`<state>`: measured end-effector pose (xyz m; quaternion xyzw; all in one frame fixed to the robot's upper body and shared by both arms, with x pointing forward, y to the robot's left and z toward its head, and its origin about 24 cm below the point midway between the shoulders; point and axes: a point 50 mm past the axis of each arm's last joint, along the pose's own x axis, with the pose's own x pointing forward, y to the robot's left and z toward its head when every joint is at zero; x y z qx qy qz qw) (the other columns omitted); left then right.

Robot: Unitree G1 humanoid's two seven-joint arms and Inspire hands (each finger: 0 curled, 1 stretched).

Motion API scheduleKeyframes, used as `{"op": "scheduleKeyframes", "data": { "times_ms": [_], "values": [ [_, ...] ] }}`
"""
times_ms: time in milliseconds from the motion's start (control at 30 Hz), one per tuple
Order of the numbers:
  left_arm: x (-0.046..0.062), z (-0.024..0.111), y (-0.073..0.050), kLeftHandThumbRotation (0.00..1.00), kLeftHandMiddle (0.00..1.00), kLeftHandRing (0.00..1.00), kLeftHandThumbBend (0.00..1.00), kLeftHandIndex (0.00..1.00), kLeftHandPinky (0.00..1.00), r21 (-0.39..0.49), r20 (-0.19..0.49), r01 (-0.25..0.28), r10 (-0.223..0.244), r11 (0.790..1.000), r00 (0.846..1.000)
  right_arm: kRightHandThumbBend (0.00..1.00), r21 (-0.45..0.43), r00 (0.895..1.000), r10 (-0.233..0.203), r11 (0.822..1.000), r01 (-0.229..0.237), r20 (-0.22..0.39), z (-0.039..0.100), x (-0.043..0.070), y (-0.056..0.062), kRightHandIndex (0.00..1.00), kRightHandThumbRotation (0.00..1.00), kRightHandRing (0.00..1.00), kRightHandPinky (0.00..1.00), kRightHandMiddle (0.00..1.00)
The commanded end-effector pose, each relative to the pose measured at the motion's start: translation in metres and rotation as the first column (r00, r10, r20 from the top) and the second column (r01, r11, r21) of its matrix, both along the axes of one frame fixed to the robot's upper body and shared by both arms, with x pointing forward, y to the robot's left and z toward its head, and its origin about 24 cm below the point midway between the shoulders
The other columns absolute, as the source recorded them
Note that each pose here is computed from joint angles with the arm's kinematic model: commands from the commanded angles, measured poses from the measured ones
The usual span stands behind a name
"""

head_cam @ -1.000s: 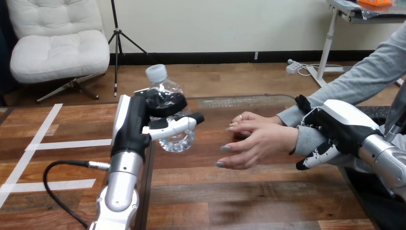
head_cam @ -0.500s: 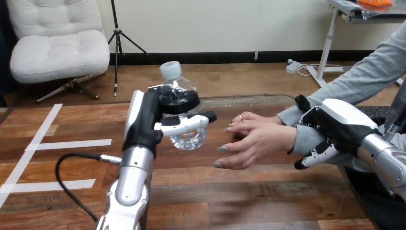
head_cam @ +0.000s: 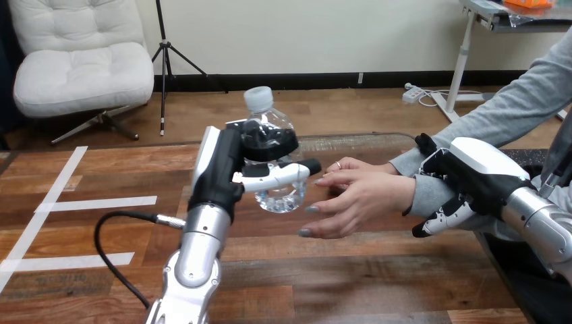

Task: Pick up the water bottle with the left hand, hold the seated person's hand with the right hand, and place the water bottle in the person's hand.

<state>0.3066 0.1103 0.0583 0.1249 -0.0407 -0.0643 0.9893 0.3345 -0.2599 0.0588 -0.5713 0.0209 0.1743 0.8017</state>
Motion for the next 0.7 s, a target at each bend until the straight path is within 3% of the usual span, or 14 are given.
{"op": "scheduleKeyframes", "data": {
  "times_ms": [0, 667],
  "values": [
    [0.016, 0.033, -0.014, 0.00, 0.35, 0.30, 0.78, 0.38, 0.24, -0.011, 0.125, 0.050, -0.048, 0.999, 0.991, 0.84, 0.077, 0.994, 0.035, 0.996, -0.043, 0.107, 0.020, 0.011, 0.017, 0.35, 0.00, 0.29, 0.27, 0.34],
    [0.014, 0.035, -0.024, 0.00, 0.36, 0.31, 0.77, 0.38, 0.25, -0.017, 0.132, 0.099, -0.096, 0.995, 0.987, 0.85, 0.078, 0.992, 0.038, 0.996, -0.047, 0.119, 0.023, 0.013, 0.020, 0.34, 0.00, 0.28, 0.26, 0.33]
  ]
}}
